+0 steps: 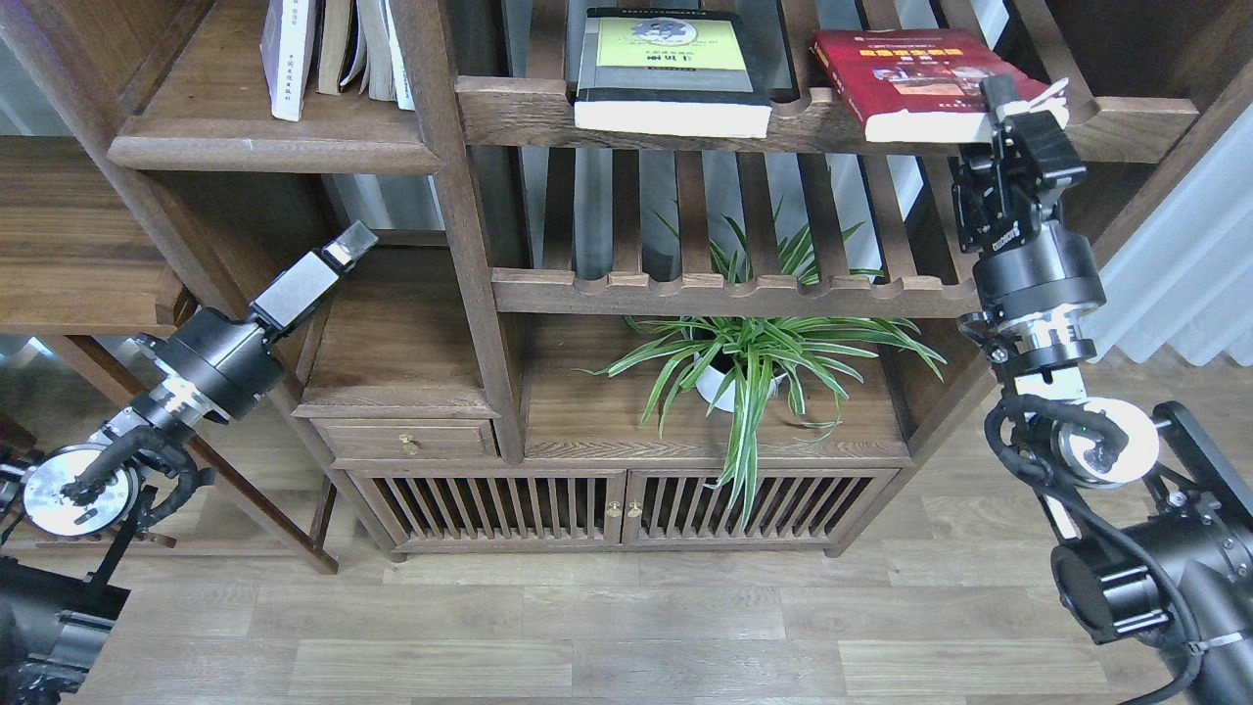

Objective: Organize books on shelf
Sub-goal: 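Pull the red book off the top shelf and lower it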

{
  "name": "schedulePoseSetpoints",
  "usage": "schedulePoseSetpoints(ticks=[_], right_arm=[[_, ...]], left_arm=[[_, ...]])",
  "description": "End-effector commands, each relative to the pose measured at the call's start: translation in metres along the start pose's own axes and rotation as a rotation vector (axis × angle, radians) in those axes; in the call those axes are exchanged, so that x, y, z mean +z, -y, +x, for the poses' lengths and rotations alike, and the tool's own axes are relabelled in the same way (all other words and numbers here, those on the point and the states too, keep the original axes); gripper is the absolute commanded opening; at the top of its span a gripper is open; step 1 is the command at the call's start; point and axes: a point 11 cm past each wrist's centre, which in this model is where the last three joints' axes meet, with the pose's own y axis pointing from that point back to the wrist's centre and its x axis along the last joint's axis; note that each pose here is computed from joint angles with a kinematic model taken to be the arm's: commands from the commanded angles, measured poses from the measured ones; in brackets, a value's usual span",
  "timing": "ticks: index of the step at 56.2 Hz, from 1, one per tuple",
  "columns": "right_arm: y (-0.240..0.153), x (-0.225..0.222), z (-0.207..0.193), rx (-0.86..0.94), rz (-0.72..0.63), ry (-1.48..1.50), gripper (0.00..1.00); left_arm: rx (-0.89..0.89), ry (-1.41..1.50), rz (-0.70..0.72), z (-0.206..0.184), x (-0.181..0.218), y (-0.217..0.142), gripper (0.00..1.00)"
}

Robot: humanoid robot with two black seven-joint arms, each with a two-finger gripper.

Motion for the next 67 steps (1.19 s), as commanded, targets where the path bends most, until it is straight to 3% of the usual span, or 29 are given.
schedulePoseSetpoints(ticks=[1, 13, 19, 36, 47, 55, 59, 67], right_arm=[[0.000, 0.002, -0.001, -0.010, -0.005, 0.002, 0.05], [-0.005, 0.006, -0.007, -0.068, -0.015, 0.026, 0.05], [-0.038, 0.020, -0.006, -0.162, -0.043, 0.080, 0.05], [-0.138, 0.040, 0.053, 0.117, -0.169, 0.105, 0.05], [-0.180, 0.039, 0.069, 0.233, -0.177, 0.110, 0.05], [-0.199, 0.066, 0.076, 0.282, -0.237, 0.162, 0.05], [-0.207, 0.083, 0.078, 0.301, -0.275, 0.193, 0.05], [-0.216, 0.105, 0.077, 0.314, -0.343, 0.239, 0.05]], left_arm=[[0.003, 0.001, -0.004, 0.001, 0.001, -0.001, 1.00], [0.013, -0.006, -0.005, 0.004, -0.001, -0.005, 1.00], [0.048, -0.035, 0.010, 0.014, -0.015, -0.017, 1.00], [0.097, -0.110, 0.028, 0.027, -0.048, -0.036, 1.00], [0.099, -0.246, 0.016, 0.024, -0.095, -0.038, 1.00], [0.074, -0.391, -0.002, 0.008, -0.143, -0.028, 1.00], [0.098, -0.453, 0.046, 0.006, -0.175, -0.040, 1.00], [0.078, -0.610, 0.060, -0.009, -0.205, -0.045, 1.00]])
